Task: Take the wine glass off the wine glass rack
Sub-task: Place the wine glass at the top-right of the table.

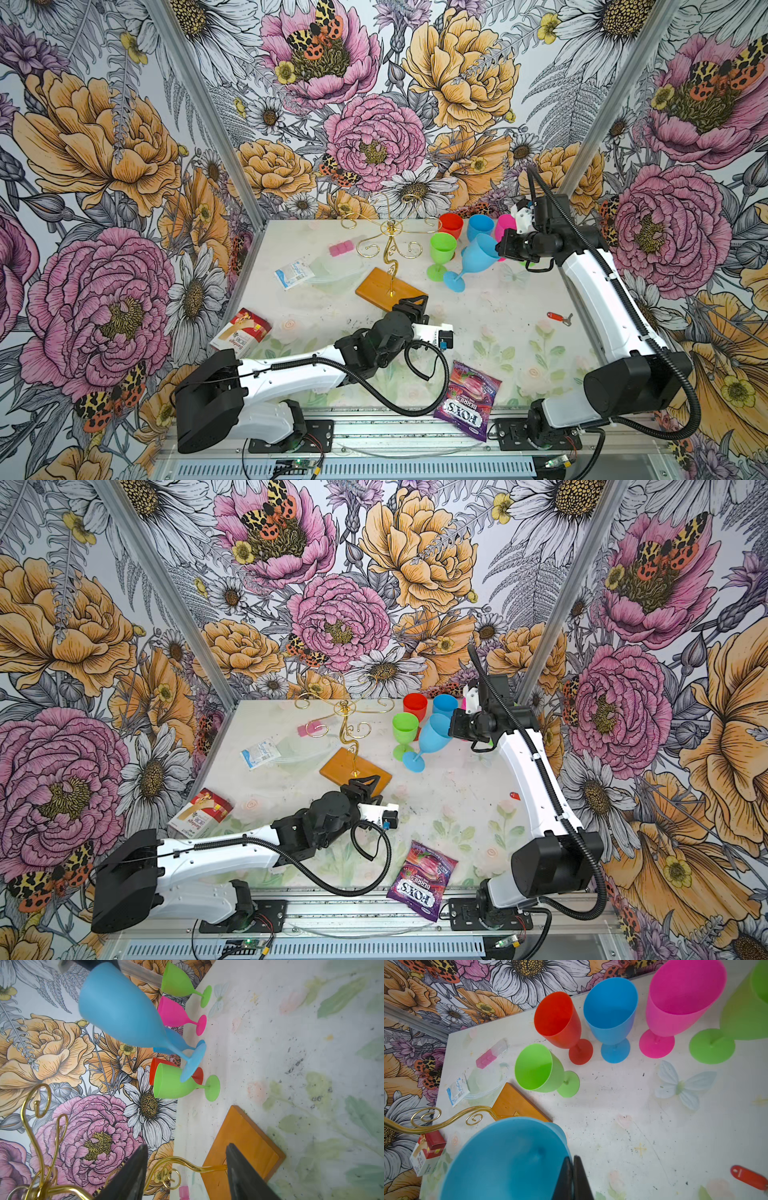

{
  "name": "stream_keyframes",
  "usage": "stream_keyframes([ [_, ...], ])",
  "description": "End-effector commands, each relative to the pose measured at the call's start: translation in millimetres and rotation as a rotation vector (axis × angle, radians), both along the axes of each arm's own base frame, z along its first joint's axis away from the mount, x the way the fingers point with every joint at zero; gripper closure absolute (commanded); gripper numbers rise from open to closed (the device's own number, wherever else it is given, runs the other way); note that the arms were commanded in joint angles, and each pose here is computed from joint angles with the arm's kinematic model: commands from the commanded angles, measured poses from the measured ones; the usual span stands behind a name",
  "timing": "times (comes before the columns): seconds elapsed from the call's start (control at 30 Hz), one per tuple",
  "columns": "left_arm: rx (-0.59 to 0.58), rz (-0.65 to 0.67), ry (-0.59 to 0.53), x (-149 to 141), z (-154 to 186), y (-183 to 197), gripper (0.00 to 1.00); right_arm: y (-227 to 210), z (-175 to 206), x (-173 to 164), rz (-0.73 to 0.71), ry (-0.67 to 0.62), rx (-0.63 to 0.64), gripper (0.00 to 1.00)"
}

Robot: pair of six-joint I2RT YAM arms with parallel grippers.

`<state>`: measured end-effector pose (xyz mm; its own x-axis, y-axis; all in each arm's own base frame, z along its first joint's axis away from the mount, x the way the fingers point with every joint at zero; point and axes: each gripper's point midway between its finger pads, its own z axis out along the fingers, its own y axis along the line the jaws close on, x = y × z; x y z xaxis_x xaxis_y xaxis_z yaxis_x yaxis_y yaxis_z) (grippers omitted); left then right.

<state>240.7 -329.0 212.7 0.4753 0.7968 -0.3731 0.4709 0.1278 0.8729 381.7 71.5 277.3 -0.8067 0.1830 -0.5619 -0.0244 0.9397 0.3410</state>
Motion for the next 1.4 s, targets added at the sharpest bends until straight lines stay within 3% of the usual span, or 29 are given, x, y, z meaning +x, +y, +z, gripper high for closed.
stream_keyframes([
  [0.0, -0.2, 0.025, 0.161, -9, 19, 2, 0.33, -16, 0, 6, -0.046, -0.032, -0.1, 1.0],
  [0.2, -0.493, 0.14, 0.274, -10, 55, 25, 0.28, -25, -13, 17, -0.08, -0.047, -0.166, 1.0],
  [0.47, -0.723, 0.403, 0.384, 6, 42, 91, 0.19, -28, -32, 49, -0.102, -0.063, -0.234, 1.0],
  [0.63, -0.825, 0.505, 0.4, 16, 36, 137, 0.11, -28, -49, 72, -0.116, -0.063, -0.254, 1.0],
  [0.83, -0.959, 0.742, 0.406, 34, 22, 205, 0.01, -31, -56, 94, -0.145, -0.105, -0.284, 1.0],
  [1.0, -1.052, 0.818, 0.382, 45, 19, 230, 0.01, -27, -57, 108, -0.143, -0.131, -0.314, 1.0],
  [1.13, -1.074, 0.934, 0.383, 59, 7, 254, 0.01, -25, -60, 115, -0.138, -0.144, -0.339, 1.0],
  [1.37, -1.12, 1.003, 0.36, 74, 0, 277, 0.01, -20, -67, 120, -0.124, -0.141, -0.348, 1.0],
])
